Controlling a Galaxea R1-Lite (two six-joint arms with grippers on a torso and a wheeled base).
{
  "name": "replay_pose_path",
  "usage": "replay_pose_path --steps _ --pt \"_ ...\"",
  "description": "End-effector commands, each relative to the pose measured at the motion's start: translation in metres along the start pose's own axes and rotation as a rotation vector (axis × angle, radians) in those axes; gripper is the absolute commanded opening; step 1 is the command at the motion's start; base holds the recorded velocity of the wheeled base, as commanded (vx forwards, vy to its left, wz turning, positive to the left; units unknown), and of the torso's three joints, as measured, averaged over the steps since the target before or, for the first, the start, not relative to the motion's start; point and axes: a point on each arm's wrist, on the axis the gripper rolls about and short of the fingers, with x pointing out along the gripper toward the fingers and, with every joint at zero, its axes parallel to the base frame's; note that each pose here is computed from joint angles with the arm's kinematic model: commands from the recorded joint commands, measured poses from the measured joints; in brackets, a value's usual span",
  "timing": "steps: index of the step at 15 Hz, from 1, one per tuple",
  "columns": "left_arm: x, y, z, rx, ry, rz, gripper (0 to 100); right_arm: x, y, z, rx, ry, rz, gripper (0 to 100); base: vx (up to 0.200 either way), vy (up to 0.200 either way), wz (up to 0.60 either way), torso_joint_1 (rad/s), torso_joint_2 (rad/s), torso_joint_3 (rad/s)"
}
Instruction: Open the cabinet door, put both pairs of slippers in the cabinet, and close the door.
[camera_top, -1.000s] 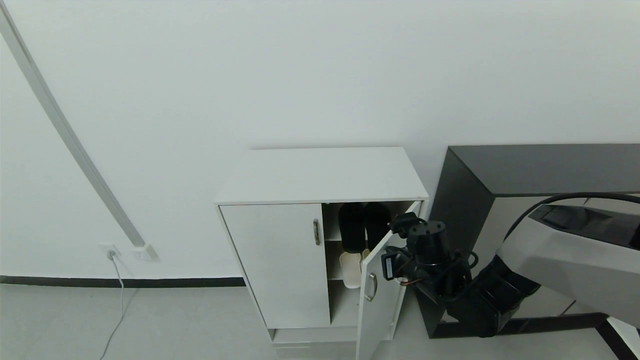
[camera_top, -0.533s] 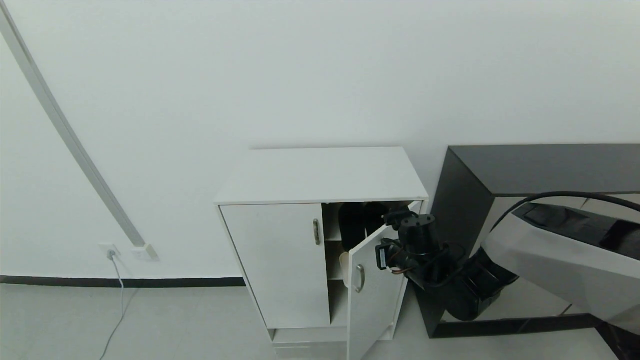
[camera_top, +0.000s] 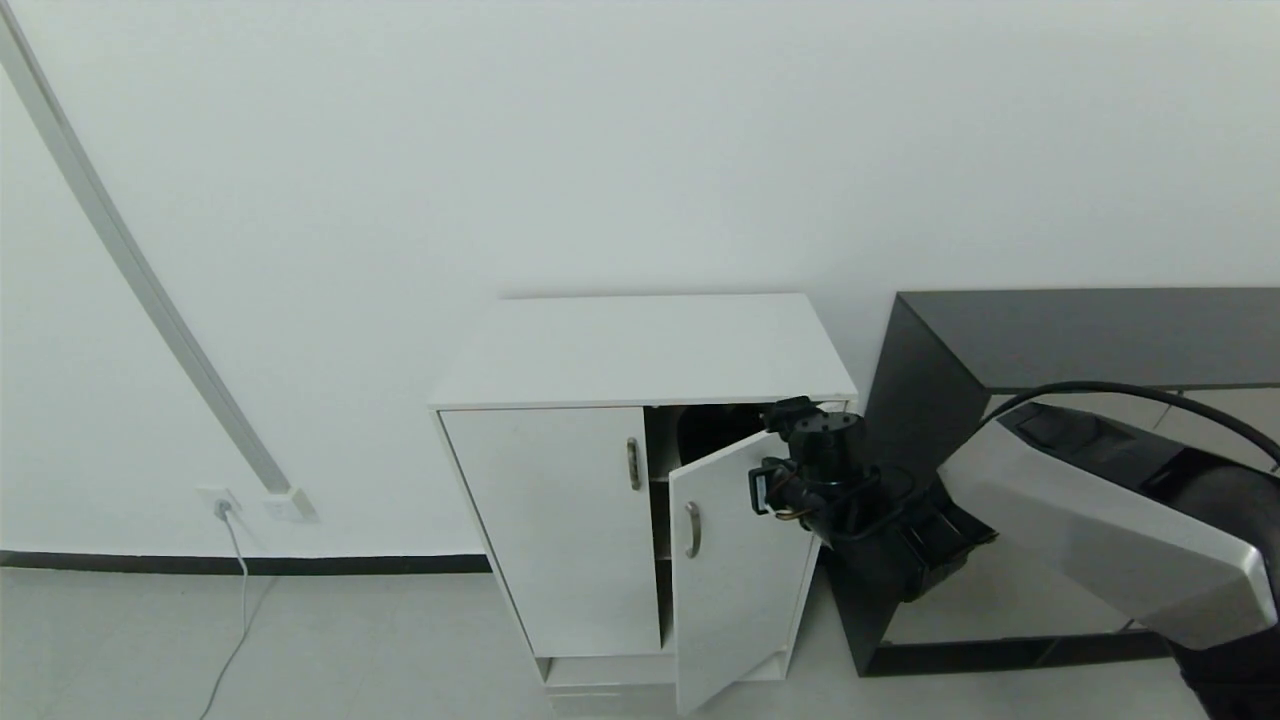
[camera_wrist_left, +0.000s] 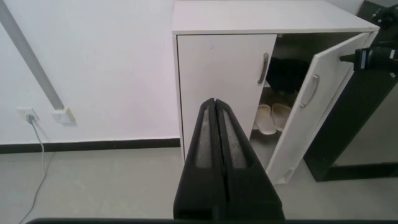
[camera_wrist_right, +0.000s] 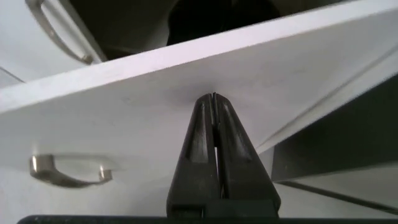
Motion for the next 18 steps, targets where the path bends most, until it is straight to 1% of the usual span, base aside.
replay_pose_path --steps 1,4,7,12,18 --pt "0.0 0.0 0.0 0.0 0.0 0.0 0 0.012 -0.005 0.0 0.003 -0.001 -0.015 0 0.0 0.0 0.0 0.0 0.0 0.0" --pt "0.0 0.0 0.0 0.0 0.0 0.0 0 0.021 -0.013 0.013 0.012 -0.009 -0.037 0 0.0 0.0 0.0 0.0 0.0 0.0" --pt "0.0 0.0 0.0 0.0 0.0 0.0 0 0.028 -0.015 0.015 0.018 -0.022 -0.037 0 0.0 0.0 0.0 0.0 0.0 0.0" --pt "0.0 0.0 0.0 0.0 0.0 0.0 0 0.04 -0.016 0.016 0.011 -0.029 -0.044 0 0.0 0.0 0.0 0.0 0.0 0.0" --pt "0.0 0.0 0.0 0.0 0.0 0.0 0 0.045 -0.015 0.028 0.008 -0.032 -0.045 0 0.0 0.0 0.0 0.0 0.0 0.0"
